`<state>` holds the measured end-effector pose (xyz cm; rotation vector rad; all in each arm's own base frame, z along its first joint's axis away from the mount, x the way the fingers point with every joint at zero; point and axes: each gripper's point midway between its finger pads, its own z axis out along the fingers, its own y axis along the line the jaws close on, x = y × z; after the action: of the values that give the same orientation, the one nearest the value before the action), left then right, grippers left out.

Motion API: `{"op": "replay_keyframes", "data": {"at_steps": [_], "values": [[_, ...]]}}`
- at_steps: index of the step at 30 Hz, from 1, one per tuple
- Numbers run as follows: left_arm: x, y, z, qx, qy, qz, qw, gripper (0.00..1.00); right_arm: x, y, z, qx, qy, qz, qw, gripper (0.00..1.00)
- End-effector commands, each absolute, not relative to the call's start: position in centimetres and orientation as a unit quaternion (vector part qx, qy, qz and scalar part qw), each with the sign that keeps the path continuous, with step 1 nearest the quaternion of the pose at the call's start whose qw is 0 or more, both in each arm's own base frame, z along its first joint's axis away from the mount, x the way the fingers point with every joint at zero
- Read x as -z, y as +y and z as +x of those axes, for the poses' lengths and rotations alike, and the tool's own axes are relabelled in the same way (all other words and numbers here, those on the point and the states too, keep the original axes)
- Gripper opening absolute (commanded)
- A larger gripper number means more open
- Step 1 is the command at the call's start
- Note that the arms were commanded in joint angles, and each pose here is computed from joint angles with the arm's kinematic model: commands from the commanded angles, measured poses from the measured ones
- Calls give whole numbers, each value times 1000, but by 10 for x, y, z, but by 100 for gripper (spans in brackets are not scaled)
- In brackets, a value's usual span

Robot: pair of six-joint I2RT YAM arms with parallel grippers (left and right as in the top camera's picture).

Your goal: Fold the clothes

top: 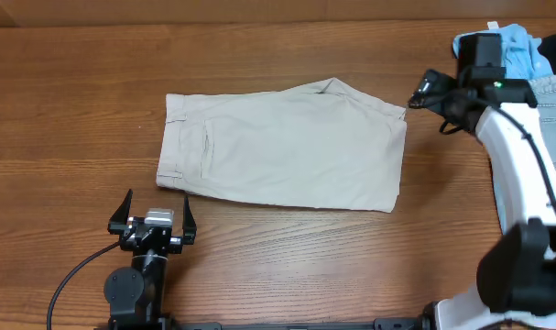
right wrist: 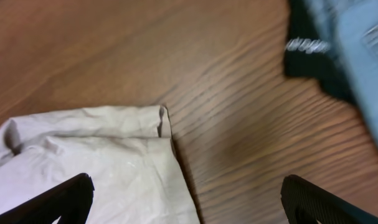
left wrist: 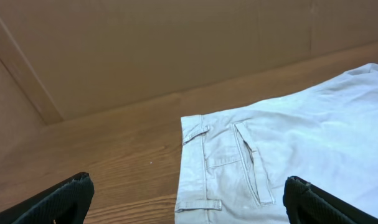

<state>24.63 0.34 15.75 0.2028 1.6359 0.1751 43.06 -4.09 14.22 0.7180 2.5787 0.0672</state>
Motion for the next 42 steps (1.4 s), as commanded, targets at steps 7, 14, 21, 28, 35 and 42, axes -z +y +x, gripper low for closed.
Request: {"op": "replay_keyframes", "data": {"at_steps": [7, 14, 21, 28, 35, 42], "values": [[-156, 2, 246, -80, 728, 96, 674, 100, -74, -7, 442, -117, 961, 203, 145, 98], [-156, 2, 246, -80, 728, 96, 674, 100, -41, -5, 431, -112, 967, 208, 94, 96], [-156, 2, 246, -80, 728, 96, 674, 100, -32, 11, 415, -116, 980, 150, 58, 96], [-156, 2, 246, -80, 728, 96, 674, 100, -15, 19, 411, -116, 982, 144, 35, 92], [-156, 2, 246, -80, 728, 96, 674, 100, -9, 26, 417, -117, 983, 134, 43, 78], [-156, 2, 246, -80, 728, 96, 674, 100, -12, 28, 433, -120, 981, 128, 77, 22]]}}
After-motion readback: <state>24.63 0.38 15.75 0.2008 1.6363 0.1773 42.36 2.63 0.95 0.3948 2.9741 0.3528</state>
